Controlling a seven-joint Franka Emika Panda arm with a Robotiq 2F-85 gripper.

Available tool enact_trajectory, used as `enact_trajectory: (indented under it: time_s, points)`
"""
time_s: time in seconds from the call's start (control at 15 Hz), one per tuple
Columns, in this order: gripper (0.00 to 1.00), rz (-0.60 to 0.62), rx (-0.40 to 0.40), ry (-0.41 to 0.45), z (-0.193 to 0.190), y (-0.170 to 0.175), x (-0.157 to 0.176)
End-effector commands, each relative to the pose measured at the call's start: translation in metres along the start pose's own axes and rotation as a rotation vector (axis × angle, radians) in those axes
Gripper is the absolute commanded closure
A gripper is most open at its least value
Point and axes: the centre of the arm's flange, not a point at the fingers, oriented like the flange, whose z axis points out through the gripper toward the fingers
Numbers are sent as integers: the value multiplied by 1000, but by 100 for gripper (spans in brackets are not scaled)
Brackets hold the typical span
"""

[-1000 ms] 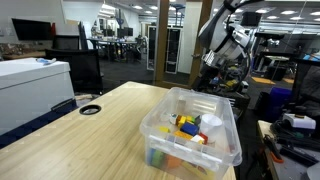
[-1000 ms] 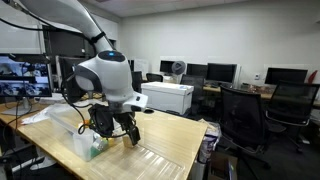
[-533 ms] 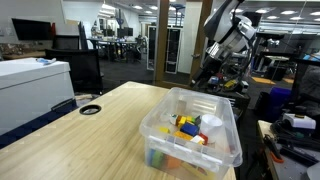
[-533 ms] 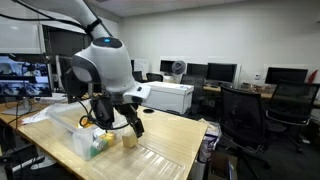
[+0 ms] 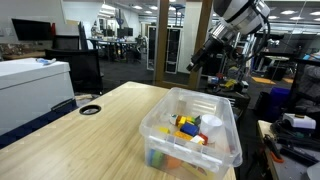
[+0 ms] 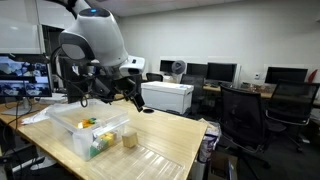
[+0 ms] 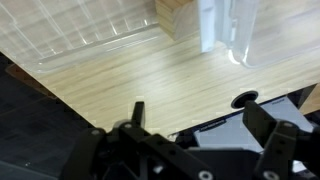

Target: Remove the wooden toy block from the box, then the blue toy block and the white cup from the box

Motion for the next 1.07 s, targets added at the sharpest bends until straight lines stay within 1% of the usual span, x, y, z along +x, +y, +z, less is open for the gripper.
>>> enact_trajectory:
  time_s: [0.0,0.2,0.47,0.53,0.67,0.87,1.0]
  points:
    - [0,-172,17,-65,9,-48,-16]
    - [0,-329,64,-149,33,-93,-31]
    - [0,-512,105,-204,45,-141,-49]
    - [0,-546,112,-212,47,-149,-52]
    - [0,-596,122,-230,50,-160,-57]
    - [0,-620,124,-311,67,-160,-67]
    - [0,-648,116,-368,86,-158,-74]
